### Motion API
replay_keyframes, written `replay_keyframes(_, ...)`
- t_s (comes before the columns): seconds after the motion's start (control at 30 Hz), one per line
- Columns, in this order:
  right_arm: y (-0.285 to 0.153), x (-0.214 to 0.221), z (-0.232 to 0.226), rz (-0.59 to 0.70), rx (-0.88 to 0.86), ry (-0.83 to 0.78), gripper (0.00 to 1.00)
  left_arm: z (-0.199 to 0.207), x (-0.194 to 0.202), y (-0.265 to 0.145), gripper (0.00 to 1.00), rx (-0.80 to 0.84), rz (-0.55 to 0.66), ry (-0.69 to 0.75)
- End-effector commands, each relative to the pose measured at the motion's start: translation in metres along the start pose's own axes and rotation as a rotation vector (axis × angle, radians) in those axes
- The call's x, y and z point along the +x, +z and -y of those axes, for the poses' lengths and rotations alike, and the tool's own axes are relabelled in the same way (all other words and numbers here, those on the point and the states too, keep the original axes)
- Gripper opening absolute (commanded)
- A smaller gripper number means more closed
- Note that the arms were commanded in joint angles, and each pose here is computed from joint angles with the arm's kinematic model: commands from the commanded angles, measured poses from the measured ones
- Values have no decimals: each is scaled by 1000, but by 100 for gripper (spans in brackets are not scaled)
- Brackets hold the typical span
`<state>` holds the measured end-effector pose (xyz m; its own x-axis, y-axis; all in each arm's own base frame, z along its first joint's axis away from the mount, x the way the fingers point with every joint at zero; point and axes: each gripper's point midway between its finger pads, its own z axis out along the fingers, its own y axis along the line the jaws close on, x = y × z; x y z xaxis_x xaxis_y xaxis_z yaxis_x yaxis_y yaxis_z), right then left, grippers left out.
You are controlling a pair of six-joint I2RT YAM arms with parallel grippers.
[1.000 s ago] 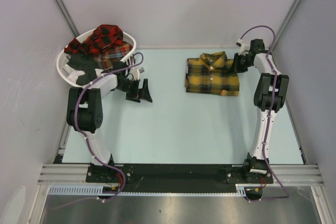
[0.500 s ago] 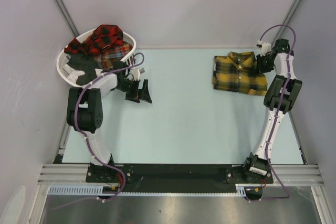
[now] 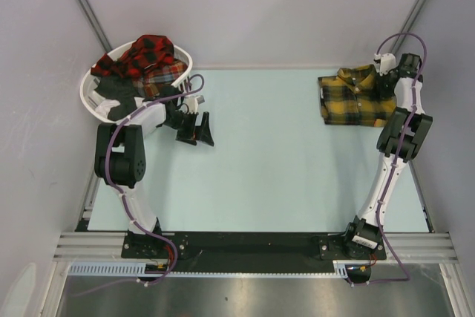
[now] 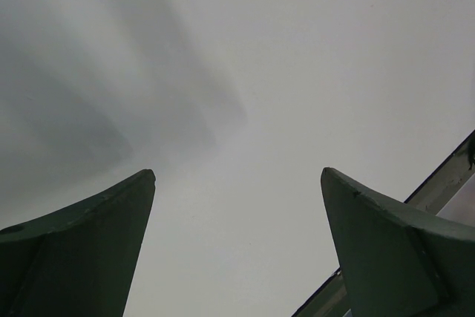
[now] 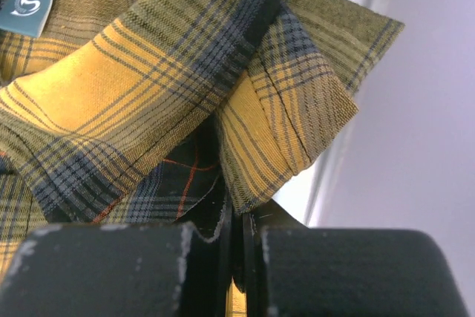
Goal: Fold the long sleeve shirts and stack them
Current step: Neatly place the folded shirt to the corner
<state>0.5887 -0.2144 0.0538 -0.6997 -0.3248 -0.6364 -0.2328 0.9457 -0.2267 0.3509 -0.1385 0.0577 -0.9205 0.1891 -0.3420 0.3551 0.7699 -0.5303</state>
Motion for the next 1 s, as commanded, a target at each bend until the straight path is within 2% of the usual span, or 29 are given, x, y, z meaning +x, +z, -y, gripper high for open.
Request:
replay_keyframes(0.0,-4,-32,38,102,137,-62,2,0,-13,-4,99,-9,20,48)
replay_keyframes(0.03,-3,-34,40,109,152,-64,20,1,-13,-4,99,-9,20,48)
replay_keyframes(0.1,-9,-38,48,115,197,-48,43,0,-13,-7,99,-19,23,55)
replay_keyframes(0.13,-15,-46,54,141,222,-49,60,0,-15,-8,100,-23,29,66)
replay_keyframes(0.23,-47,-86,66,252,265,-51,74,2,-24,-17,99,-41,62,102)
replay_keyframes(0.27,-67,-104,70,301,281,-52,76,3,-31,-22,99,-49,84,124)
replay_keyframes(0.33,-92,-132,67,387,264,-37,86,9,-44,-34,99,-63,127,181)
replay_keyframes(0.37,-119,-152,67,442,276,-34,90,13,-59,-44,99,-76,166,218)
replay_keyframes(0.5,-175,-190,43,566,173,100,100,26,-109,-92,99,-184,305,350)
replay_keyframes(0.57,-192,-200,25,594,92,137,100,34,-138,-120,99,-247,385,397)
replay_keyframes(0.63,-205,-201,-2,580,-10,203,100,46,-161,-144,99,-287,454,444)
replay_keyframes(0.7,-216,-198,-29,561,-125,250,100,53,-175,-154,99,-330,492,431)
replay_keyframes(0.73,-211,-189,-42,525,-190,335,100,55,-184,-166,99,-376,514,425)
replay_keyframes(0.83,-213,-167,-103,413,-392,447,100,68,-185,-173,99,-390,523,427)
replay_keyframes(0.9,-210,-154,-148,342,-482,456,99,73,-177,-171,99,-371,519,411)
replay_keyframes(0.93,-228,-155,-164,355,-493,428,100,72,-164,-165,99,-363,493,395)
replay_keyframes(0.97,-211,-128,-189,287,-521,437,100,68,-155,-160,99,-366,473,387)
